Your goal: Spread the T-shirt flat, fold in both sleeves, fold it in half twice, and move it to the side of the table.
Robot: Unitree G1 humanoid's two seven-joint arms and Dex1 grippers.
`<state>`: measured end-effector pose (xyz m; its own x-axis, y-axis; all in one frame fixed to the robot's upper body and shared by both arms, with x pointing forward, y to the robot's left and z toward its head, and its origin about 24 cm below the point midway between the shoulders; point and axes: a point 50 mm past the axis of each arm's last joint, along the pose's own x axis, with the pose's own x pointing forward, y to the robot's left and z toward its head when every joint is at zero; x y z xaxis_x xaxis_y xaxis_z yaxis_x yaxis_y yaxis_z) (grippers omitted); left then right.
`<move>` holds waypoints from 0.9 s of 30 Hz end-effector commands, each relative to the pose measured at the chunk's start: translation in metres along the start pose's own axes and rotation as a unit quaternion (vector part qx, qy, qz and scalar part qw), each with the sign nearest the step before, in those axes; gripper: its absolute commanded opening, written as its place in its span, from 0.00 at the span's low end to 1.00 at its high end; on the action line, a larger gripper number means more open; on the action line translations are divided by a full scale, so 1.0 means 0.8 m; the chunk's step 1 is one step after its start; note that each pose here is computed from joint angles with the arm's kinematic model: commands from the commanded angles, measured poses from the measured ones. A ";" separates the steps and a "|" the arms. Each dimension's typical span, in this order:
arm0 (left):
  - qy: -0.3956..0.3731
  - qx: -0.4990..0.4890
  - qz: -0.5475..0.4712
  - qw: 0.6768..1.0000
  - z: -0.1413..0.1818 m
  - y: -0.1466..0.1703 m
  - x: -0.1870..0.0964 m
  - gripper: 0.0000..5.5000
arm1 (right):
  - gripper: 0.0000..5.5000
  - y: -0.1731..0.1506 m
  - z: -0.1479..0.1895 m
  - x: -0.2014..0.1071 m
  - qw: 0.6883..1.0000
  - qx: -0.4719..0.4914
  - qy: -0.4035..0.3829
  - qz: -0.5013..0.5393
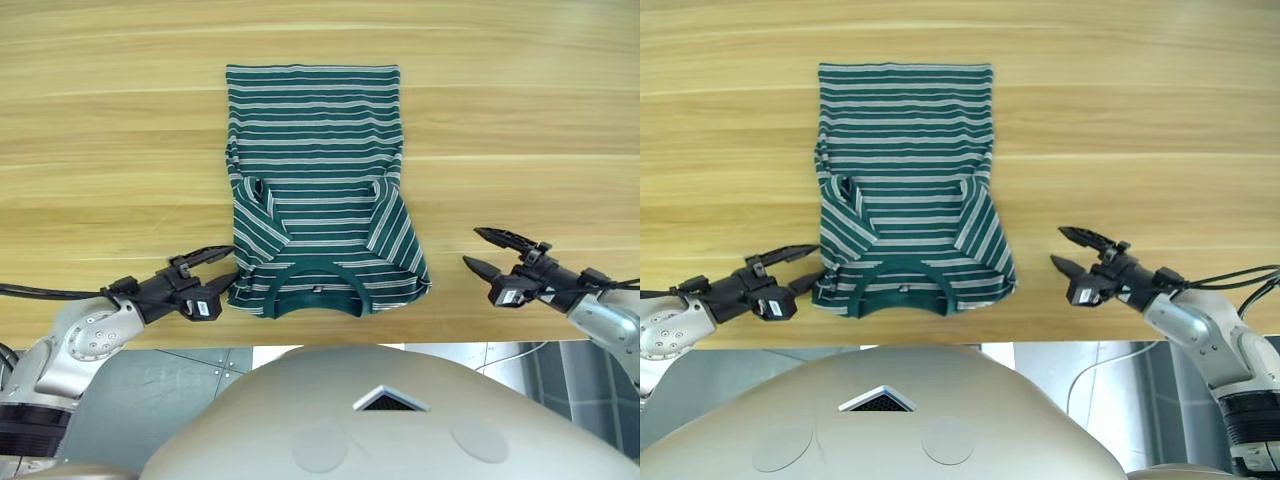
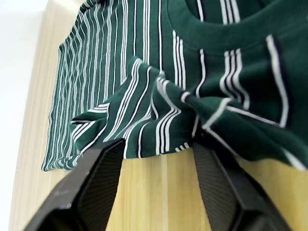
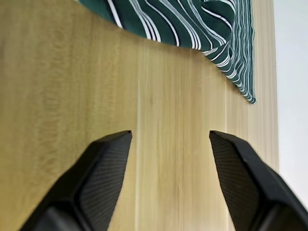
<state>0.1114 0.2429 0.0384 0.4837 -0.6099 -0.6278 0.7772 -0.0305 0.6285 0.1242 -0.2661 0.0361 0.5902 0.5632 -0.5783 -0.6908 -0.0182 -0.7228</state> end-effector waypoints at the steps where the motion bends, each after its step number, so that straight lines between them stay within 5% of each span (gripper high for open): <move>1: 0.015 -0.012 -0.052 0.998 0.001 -0.021 -0.003 0.48 | 0.55 0.043 0.011 0.001 0.995 0.011 -0.005 0.103; 8: 0.055 -0.022 -0.046 0.997 -0.005 -0.025 -0.034 0.48 | 0.55 0.042 0.030 0.009 0.993 0.004 -0.043 0.113; 27: -0.029 -0.016 -0.142 0.989 0.018 -0.055 -0.010 0.48 | 0.55 0.041 0.033 0.008 0.990 -0.012 -0.052 0.133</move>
<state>0.0841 0.2337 0.0385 0.3571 -0.6801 -0.6403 0.8297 -0.0840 0.5519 0.1112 -0.2336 0.0363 0.4571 0.6768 -0.5770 -0.7246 -0.0928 -0.6829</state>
